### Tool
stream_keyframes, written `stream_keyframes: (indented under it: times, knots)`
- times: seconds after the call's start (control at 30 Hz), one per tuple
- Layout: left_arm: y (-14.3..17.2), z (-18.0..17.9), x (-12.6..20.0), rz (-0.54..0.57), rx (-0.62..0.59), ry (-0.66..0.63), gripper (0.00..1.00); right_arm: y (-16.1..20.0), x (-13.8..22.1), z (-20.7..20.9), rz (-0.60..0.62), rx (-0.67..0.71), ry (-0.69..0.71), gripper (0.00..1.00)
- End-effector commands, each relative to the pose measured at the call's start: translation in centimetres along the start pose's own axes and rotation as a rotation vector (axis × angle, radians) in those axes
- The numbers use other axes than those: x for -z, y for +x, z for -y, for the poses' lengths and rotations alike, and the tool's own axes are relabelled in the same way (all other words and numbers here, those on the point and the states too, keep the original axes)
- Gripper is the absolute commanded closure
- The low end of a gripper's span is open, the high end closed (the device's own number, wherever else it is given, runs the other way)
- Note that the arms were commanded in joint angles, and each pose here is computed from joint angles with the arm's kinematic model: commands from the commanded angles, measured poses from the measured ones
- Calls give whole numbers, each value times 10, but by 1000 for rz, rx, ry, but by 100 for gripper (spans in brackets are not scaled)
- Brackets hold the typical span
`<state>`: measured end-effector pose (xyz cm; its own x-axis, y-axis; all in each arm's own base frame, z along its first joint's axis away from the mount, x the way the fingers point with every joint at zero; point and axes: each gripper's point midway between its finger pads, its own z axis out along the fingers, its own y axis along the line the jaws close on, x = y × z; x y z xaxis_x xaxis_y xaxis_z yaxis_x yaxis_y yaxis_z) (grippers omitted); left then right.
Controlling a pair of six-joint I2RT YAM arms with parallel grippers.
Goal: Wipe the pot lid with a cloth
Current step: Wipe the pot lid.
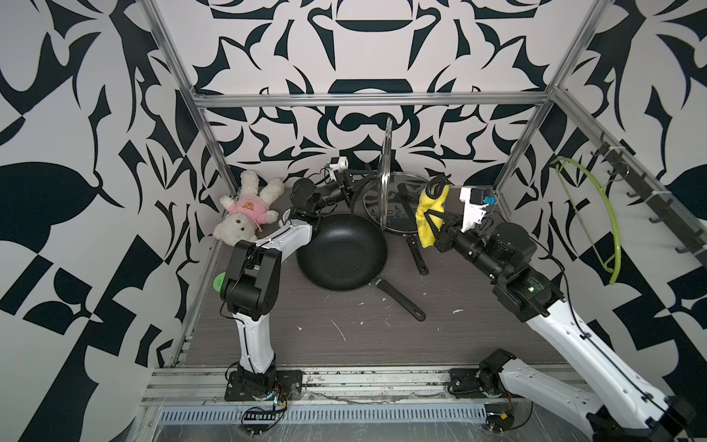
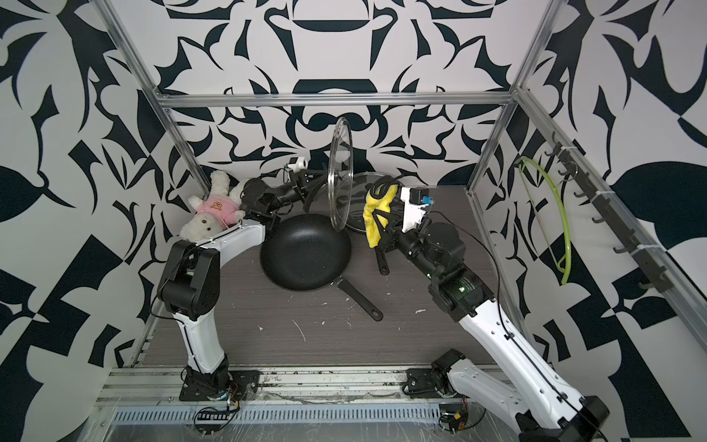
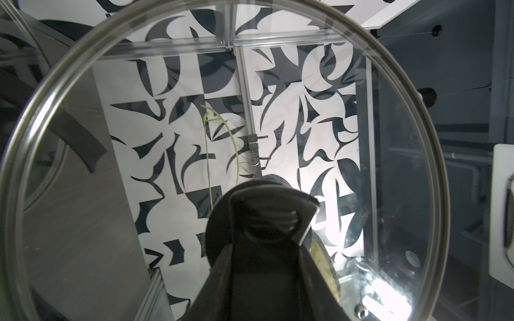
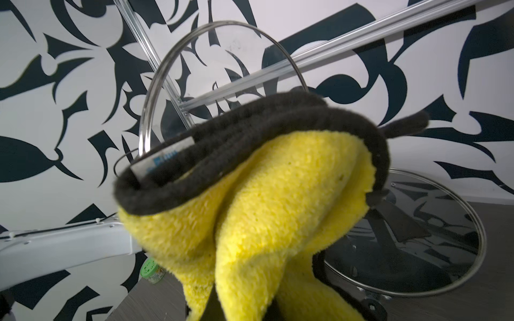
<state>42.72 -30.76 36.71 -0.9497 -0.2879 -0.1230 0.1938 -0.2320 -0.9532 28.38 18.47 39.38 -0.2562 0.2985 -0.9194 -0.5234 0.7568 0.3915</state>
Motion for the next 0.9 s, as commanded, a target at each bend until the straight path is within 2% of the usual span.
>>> stream_keyframes:
  times: [0.0, 0.2, 0.37, 0.67, 0.77, 0.87]
  knots:
    - [0, 78, 9, 127, -272, 146, 100, -18, 18, -2, 63, 28, 15, 100]
    - [-16, 63, 23, 292, -334, 89, 100, -20, 29, -7, 61, 18, 1, 100]
    - [-20, 62, 23, 346, -420, 10, 100, -25, 29, -16, 52, 49, -22, 100]
    - [2, 65, 13, 470, -719, -296, 100, -32, 7, -21, 11, 148, 13, 100]
    - [13, 67, 7, 492, -779, -330, 100, -29, -8, -18, -12, 178, 48, 100]
    - [20, 69, 3, 500, -786, -328, 100, -20, -24, -10, -50, 207, 100, 100]
